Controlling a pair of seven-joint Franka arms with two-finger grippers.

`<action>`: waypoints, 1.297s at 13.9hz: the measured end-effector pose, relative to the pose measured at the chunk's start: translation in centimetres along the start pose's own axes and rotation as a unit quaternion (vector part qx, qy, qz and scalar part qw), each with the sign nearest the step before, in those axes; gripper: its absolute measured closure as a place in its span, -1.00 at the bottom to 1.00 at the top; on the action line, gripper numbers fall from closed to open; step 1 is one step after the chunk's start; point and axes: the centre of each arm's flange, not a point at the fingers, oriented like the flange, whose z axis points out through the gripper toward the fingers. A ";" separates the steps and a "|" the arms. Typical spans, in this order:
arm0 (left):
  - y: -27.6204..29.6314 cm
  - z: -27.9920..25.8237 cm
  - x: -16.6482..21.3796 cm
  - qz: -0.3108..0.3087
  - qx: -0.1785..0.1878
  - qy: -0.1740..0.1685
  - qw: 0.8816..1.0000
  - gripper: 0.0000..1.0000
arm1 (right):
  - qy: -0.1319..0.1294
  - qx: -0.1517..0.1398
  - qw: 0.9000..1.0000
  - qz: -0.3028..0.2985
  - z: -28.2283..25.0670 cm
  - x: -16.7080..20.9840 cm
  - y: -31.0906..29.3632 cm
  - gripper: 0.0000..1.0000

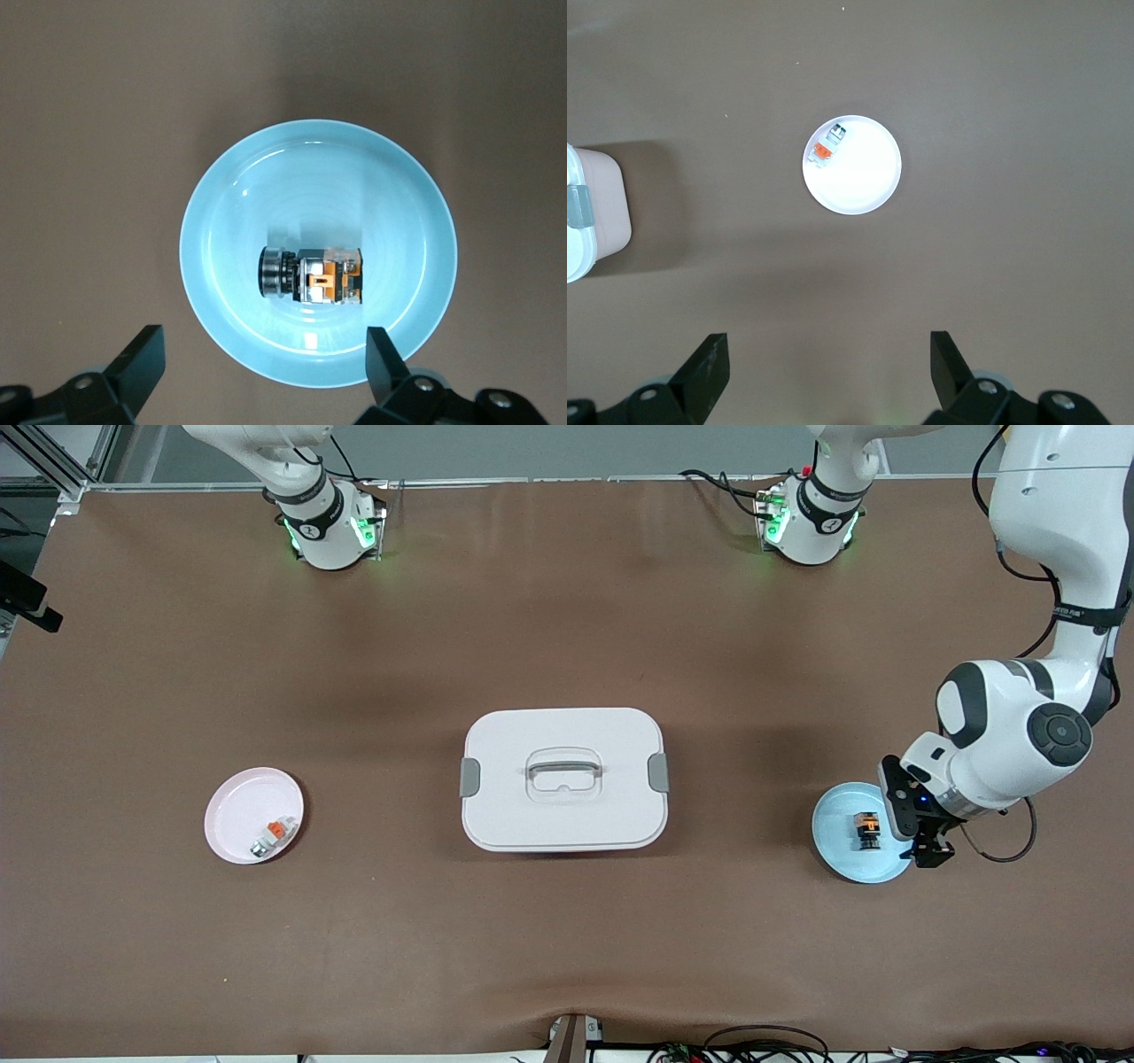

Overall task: Transfer orange switch to right arm and place
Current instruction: 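Lower the left gripper and grasp the black switch block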

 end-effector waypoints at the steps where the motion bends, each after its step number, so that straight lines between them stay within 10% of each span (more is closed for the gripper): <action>1: 0.0 0.4 0.0 0.015 0.003 0.000 1.000 -1.00 | 0.000 0.000 1.000 0.000 0.0 0.0 0.0 -1.00; 18: 1.0 6.1 0.0 0.031 -0.012 0.005 0.999 -1.00 | 0.000 0.000 1.000 -0.001 0.0 0.0 -0.2 -1.00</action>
